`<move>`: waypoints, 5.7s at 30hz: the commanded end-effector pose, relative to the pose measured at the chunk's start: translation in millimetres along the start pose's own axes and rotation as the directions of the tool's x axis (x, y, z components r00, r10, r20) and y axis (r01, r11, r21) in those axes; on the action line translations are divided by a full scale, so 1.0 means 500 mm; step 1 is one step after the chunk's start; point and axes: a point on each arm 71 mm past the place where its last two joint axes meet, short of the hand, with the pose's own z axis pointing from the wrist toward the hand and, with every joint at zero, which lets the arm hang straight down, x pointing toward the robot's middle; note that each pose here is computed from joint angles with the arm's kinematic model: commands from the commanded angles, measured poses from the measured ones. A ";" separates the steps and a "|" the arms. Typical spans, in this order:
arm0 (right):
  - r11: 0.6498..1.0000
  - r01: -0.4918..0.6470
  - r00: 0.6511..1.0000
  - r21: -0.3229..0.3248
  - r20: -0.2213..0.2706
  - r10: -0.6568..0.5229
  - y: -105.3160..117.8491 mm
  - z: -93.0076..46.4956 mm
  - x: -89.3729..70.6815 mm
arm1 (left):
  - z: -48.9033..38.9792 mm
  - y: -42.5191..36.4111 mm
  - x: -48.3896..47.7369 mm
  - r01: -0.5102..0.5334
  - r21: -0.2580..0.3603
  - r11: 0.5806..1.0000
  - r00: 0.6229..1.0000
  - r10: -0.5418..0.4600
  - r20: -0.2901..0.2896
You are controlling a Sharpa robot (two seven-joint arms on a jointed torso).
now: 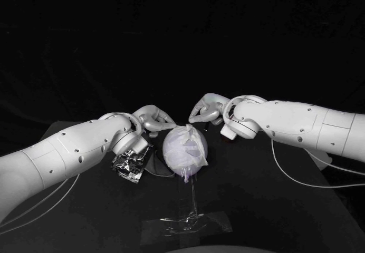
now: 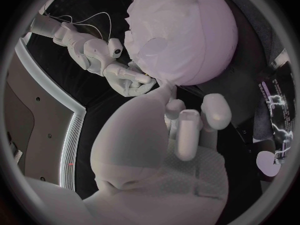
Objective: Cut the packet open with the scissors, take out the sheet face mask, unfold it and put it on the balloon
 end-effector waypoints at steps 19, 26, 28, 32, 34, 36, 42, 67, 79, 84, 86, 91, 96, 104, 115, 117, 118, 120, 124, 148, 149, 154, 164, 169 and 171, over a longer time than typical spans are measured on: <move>0.999 -0.002 1.000 -0.052 0.028 0.003 -0.012 -0.004 -0.017 | -0.014 -0.014 -0.024 0.067 0.122 0.990 0.991 -0.081 0.111; 0.999 -0.012 0.999 -0.034 -0.044 0.010 -0.015 0.000 -0.002 | -0.016 -0.013 -0.020 0.065 0.114 0.991 0.994 -0.074 0.080; 1.000 -0.018 0.997 -0.024 -0.076 0.016 -0.016 0.002 0.006 | -0.016 -0.013 -0.018 0.062 0.110 0.992 0.995 -0.071 0.073; 1.000 -0.030 0.993 -0.007 -0.115 0.029 -0.018 0.005 0.016 | -0.016 -0.012 -0.017 0.059 0.105 0.993 0.996 -0.066 0.064; 0.999 -0.038 0.990 0.001 -0.136 0.038 -0.018 0.007 0.022 | -0.016 -0.012 -0.016 0.056 0.102 0.993 0.996 -0.062 0.060; 0.999 -0.046 0.988 0.006 -0.150 0.046 -0.018 0.009 0.026 | -0.016 -0.012 -0.016 0.053 0.100 0.994 0.997 -0.059 0.059; 0.998 -0.069 0.984 0.013 -0.166 0.071 -0.019 0.013 0.032 | -0.017 -0.010 -0.018 0.047 0.096 0.994 0.997 -0.053 0.063; 0.996 -0.087 0.990 -0.013 -0.117 0.085 -0.018 0.022 0.038 | -0.019 -0.007 -0.021 0.042 0.087 0.995 0.996 -0.049 0.074; 0.993 -0.115 0.992 -0.040 -0.054 0.112 -0.019 0.014 0.029 | -0.020 -0.004 -0.023 0.042 0.076 0.996 0.996 -0.048 0.077; 0.992 -0.123 0.992 -0.043 -0.040 0.121 -0.022 0.008 0.025 | -0.020 -0.002 -0.024 0.041 0.070 0.997 0.996 -0.047 0.076; 0.991 -0.125 0.992 -0.040 -0.036 0.123 -0.025 0.004 0.023 | -0.020 -0.002 -0.024 0.041 0.067 0.997 0.996 -0.046 0.077; 0.992 -0.122 0.992 -0.022 -0.039 0.121 -0.037 -0.004 0.018 | -0.021 0.001 -0.027 0.042 0.059 0.997 0.995 -0.047 0.089; 0.993 -0.117 0.993 -0.007 -0.037 0.116 -0.048 -0.016 0.012 | -0.023 0.004 -0.032 0.047 0.052 0.998 0.993 -0.052 0.104; 0.992 -0.127 0.992 -0.025 -0.015 0.126 -0.047 -0.028 0.011 | -0.023 0.006 -0.034 0.050 0.046 0.998 0.992 -0.054 0.111; 0.989 -0.142 0.989 -0.033 0.038 0.143 -0.052 -0.041 0.001 | -0.022 0.007 -0.035 0.057 0.042 0.998 0.991 -0.061 0.118; 0.988 -0.149 0.988 -0.031 0.045 0.151 -0.054 -0.043 -0.001 | -0.023 0.007 -0.036 0.058 0.041 0.997 0.991 -0.063 0.120; 0.988 -0.151 0.987 -0.031 0.046 0.152 -0.055 -0.044 -0.002 | -0.023 0.007 -0.036 0.058 0.041 0.997 0.991 -0.063 0.121; 0.987 -0.156 0.986 -0.030 0.052 0.157 -0.056 -0.045 -0.003 | -0.023 0.007 -0.036 0.059 0.041 0.997 0.990 -0.064 0.124; 0.986 -0.165 0.984 -0.025 0.060 0.166 -0.059 -0.047 -0.006 | -0.023 0.008 -0.039 0.062 0.043 0.997 0.988 -0.067 0.138; 0.991 -0.127 0.992 0.034 0.032 0.126 -0.070 -0.034 -0.006 | -0.019 0.011 -0.035 0.059 0.002 0.998 0.992 -0.059 0.111; 0.992 -0.121 0.992 0.037 0.031 0.120 -0.071 -0.033 -0.006 | -0.019 0.011 -0.035 0.057 -0.003 0.998 0.992 -0.056 0.111; 0.995 -0.086 0.996 0.050 0.036 0.084 -0.071 -0.030 -0.007 | -0.017 0.015 -0.034 0.043 -0.038 0.998 0.993 -0.038 0.112; 0.999 -0.014 0.995 0.031 0.103 0.011 -0.067 -0.029 -0.016 | -0.011 0.023 -0.040 0.038 -0.100 0.994 0.990 -0.023 0.143; 1.000 0.008 0.994 -0.026 0.114 -0.005 -0.051 -0.027 -0.011 | -0.011 0.029 -0.043 0.040 -0.129 0.991 0.989 -0.021 0.146; 0.999 0.015 0.994 -0.037 0.108 -0.011 -0.046 -0.025 -0.008 | -0.011 0.030 -0.043 0.040 -0.136 0.990 0.990 -0.021 0.143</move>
